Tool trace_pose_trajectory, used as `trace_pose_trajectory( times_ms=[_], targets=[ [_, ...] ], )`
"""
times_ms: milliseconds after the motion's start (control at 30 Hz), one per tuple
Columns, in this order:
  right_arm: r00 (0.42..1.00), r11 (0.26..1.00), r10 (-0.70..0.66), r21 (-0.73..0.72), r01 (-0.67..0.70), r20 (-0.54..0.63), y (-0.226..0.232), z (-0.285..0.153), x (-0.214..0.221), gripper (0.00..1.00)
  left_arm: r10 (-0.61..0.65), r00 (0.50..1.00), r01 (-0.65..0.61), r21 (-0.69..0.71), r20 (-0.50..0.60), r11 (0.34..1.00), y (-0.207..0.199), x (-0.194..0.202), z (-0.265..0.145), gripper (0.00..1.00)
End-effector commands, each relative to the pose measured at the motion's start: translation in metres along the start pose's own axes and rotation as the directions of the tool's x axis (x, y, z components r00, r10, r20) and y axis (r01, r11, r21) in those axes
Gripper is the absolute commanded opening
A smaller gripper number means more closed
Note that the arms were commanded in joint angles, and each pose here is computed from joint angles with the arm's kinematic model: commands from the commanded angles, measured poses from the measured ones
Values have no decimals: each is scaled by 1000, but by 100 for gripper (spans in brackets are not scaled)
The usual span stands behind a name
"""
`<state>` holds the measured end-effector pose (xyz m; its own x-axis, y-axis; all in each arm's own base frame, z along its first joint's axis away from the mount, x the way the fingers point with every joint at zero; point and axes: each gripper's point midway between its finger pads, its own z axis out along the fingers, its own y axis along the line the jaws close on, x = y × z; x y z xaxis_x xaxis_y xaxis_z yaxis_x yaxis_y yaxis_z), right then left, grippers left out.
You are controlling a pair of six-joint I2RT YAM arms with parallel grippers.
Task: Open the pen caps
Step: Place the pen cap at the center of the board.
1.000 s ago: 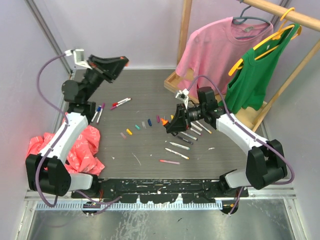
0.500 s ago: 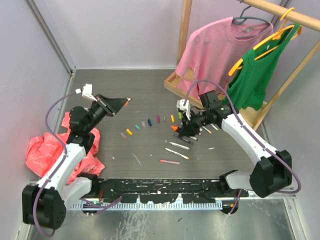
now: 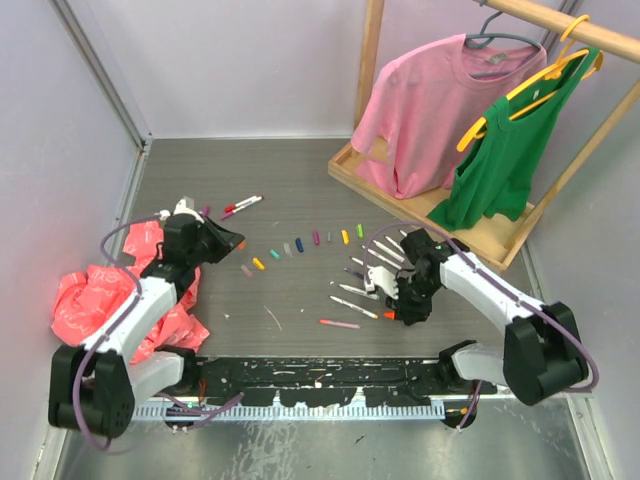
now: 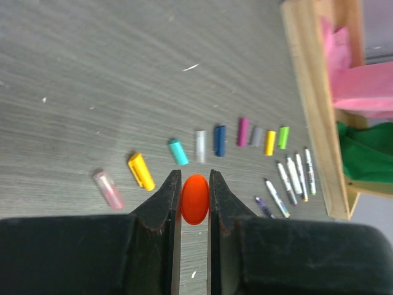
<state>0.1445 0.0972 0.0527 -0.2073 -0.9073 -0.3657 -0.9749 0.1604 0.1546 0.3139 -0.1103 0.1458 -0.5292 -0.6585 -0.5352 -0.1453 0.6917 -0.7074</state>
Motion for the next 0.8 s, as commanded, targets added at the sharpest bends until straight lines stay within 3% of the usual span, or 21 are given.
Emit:
trace_pose_trajectory(
  times_ms=[0,467,767],
  targets=[
    [996,991,-64,-124,55,-66,12,16,19,3,-51,998,48,-88,-32,995,9,-4,15,0],
    [987,975,-54,-222,18,-154,18,40,44,12,-93,996,89,-213,-9,973,53,-8,37,0],
    [981,985,-38,-173,5,-188,13,40,51,27,-126,991,113,-256,-34,960,68,-2,58,0]
  ],
)
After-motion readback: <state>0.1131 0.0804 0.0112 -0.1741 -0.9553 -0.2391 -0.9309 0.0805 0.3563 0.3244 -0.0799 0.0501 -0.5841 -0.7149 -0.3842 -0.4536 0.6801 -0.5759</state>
